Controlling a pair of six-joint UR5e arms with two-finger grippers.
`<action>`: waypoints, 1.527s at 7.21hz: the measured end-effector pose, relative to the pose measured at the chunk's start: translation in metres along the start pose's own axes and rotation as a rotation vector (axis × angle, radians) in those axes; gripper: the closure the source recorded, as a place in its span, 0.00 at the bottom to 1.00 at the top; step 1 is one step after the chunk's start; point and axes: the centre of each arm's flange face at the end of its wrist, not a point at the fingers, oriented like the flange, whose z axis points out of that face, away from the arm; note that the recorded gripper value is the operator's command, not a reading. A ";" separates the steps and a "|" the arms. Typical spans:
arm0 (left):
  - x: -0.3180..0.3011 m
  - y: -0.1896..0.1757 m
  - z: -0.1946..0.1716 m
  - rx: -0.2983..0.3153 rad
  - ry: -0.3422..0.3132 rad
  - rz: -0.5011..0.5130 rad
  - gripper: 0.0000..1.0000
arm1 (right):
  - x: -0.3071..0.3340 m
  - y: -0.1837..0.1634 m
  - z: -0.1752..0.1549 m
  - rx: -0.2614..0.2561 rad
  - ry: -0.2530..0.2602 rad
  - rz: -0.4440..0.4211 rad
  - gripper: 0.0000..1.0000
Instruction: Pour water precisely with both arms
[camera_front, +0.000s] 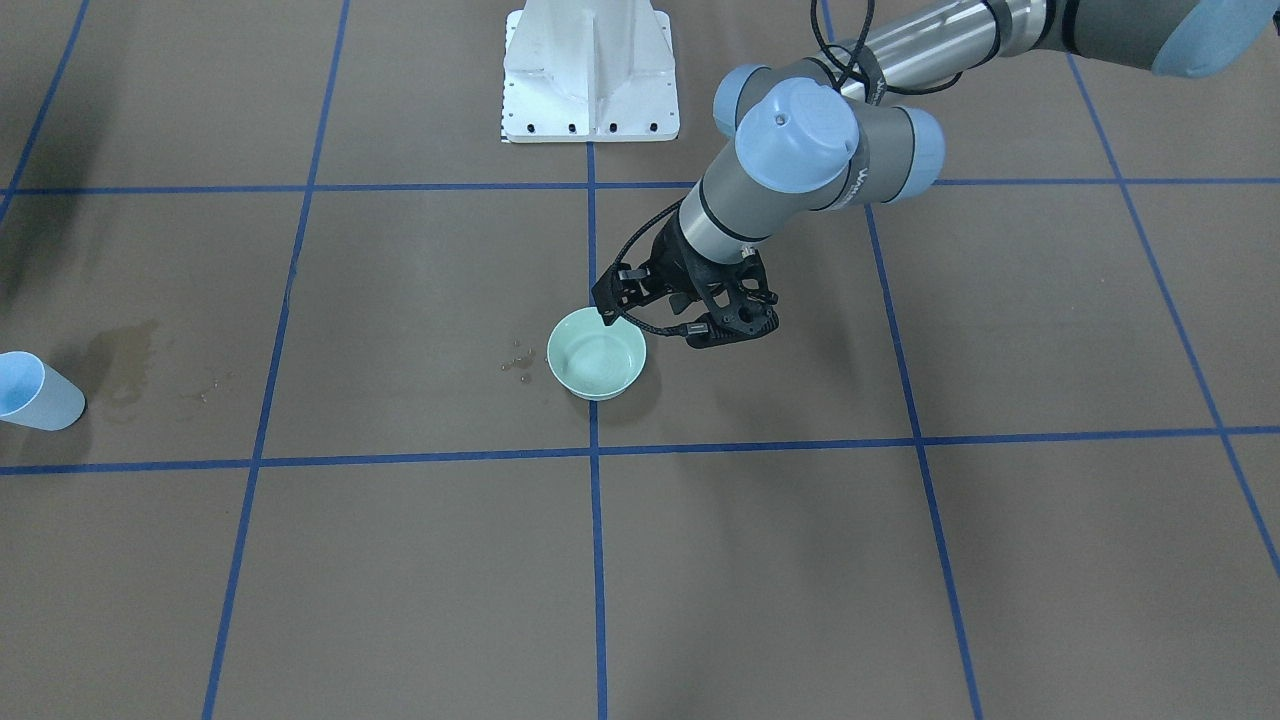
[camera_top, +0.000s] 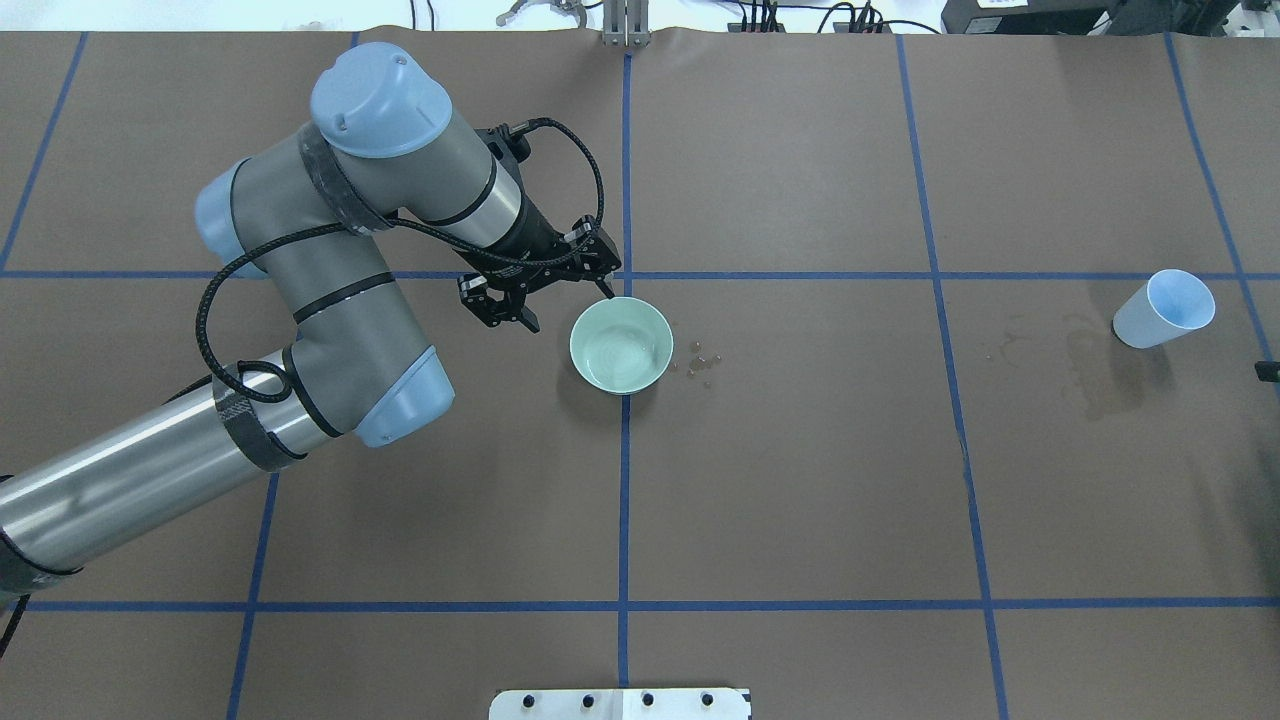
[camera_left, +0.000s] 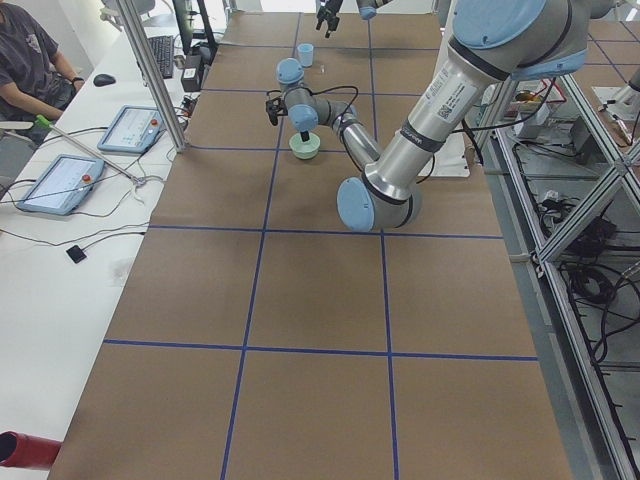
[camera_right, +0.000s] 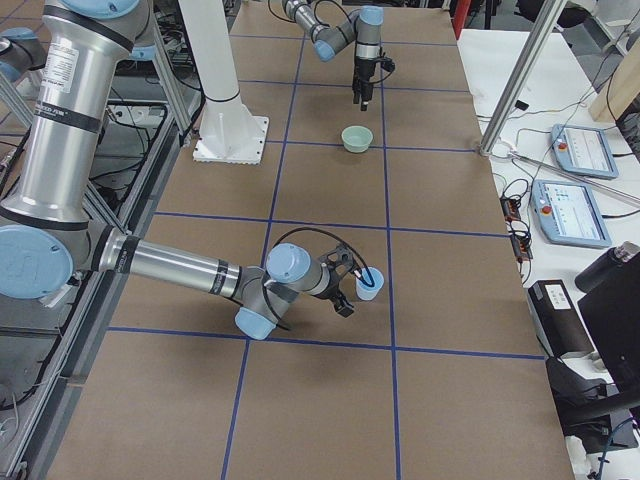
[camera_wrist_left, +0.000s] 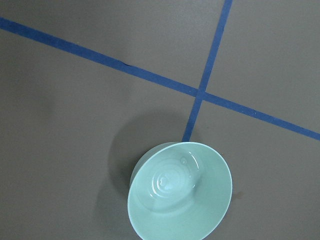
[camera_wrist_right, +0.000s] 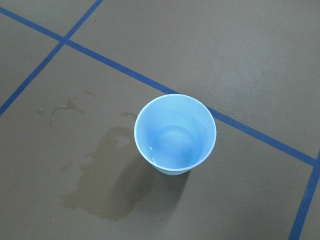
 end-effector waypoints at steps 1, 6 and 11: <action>0.000 0.000 0.000 0.000 0.000 0.000 0.08 | 0.002 0.002 0.002 0.023 0.001 0.003 0.03; -0.001 0.000 0.000 0.000 -0.001 -0.001 0.08 | 0.002 -0.015 0.025 0.057 -0.026 -0.028 0.02; -0.003 -0.001 0.001 0.000 -0.004 -0.004 0.07 | -0.013 -0.026 0.063 0.024 -0.068 -0.049 0.02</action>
